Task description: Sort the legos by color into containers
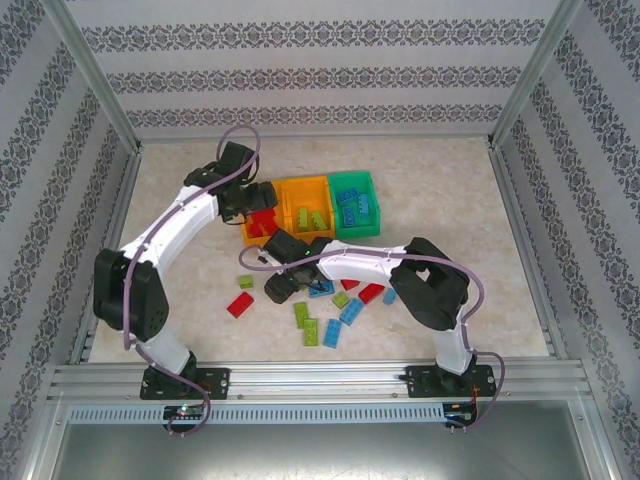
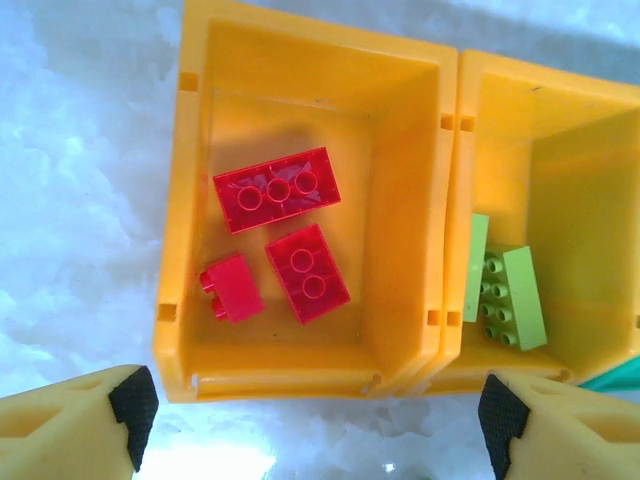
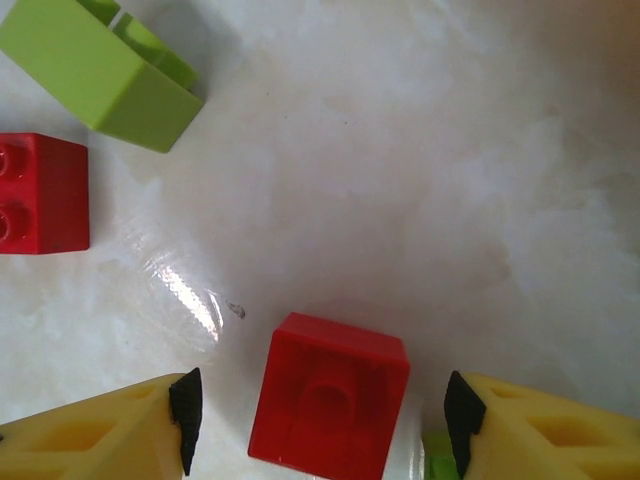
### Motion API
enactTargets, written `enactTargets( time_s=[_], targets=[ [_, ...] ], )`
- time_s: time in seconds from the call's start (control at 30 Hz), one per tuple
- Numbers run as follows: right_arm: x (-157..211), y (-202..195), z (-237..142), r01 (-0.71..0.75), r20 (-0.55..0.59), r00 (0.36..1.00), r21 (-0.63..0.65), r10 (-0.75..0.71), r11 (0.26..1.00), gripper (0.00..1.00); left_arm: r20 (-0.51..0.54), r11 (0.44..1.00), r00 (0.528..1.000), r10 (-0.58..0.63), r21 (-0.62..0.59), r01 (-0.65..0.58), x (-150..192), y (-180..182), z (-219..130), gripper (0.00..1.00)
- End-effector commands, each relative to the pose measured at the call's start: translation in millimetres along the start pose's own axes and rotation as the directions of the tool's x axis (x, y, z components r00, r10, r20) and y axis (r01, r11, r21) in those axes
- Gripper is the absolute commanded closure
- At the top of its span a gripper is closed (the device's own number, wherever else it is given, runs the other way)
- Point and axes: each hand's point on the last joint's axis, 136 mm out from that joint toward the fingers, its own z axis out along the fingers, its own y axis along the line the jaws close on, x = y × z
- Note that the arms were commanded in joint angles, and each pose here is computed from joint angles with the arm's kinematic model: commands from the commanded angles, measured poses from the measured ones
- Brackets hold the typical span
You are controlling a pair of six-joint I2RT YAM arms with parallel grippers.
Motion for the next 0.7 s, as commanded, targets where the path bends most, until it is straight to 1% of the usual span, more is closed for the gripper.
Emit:
enactTargets(
  time_s=[0.0,0.13,0.2,0.33,0.4,0.5,0.67],
  targets=[
    [0.9,5.7,4.4,0.024,-0.029,0.999,0.015,-0.024,1.0,0.37,0.025,0.998,0.999,-0.041,-0.043,0.042,3.8,20.9,-7.6,0.12],
    [6.9,6.3,10.2,0.031,-0.061,0.998,0.022,-0.03,0.999,0.49,0.028,0.996,0.998,-0.054,-0.062,0.056,14.1,35.4,-16.6,0.12],
    [8.7,4.8,10.9,0.028,-0.067,0.997,0.03,-0.026,0.999,0.53,0.024,0.995,0.998,-0.057,-0.075,0.059,20.2,43.4,-20.2,0.11],
    [2.7,4.5,4.8,0.02,-0.043,0.999,0.037,-0.019,0.999,0.64,0.02,0.993,0.998,-0.065,-0.1,0.067,33.9,60.6,-26.6,0.1],
    [-5.1,6.8,-2.6,0.014,-0.01,1.0,0.026,-0.013,1.0,0.67,0.022,0.991,0.997,-0.07,-0.113,0.072,39.9,67.9,-30.5,0.09],
    [-23.9,11.6,-18.7,-0.005,0.064,0.998,-0.019,0.007,1.0,0.69,0.025,0.989,0.997,-0.073,-0.13,0.076,49.3,77.1,-36.8,0.09],
    [-71.7,-0.8,-53.5,-0.097,0.216,0.969,-0.111,0.119,0.989,0.7,-0.004,0.986,0.997,-0.082,-0.145,0.081,70.7,89.4,-41.3,0.09]
  ],
)
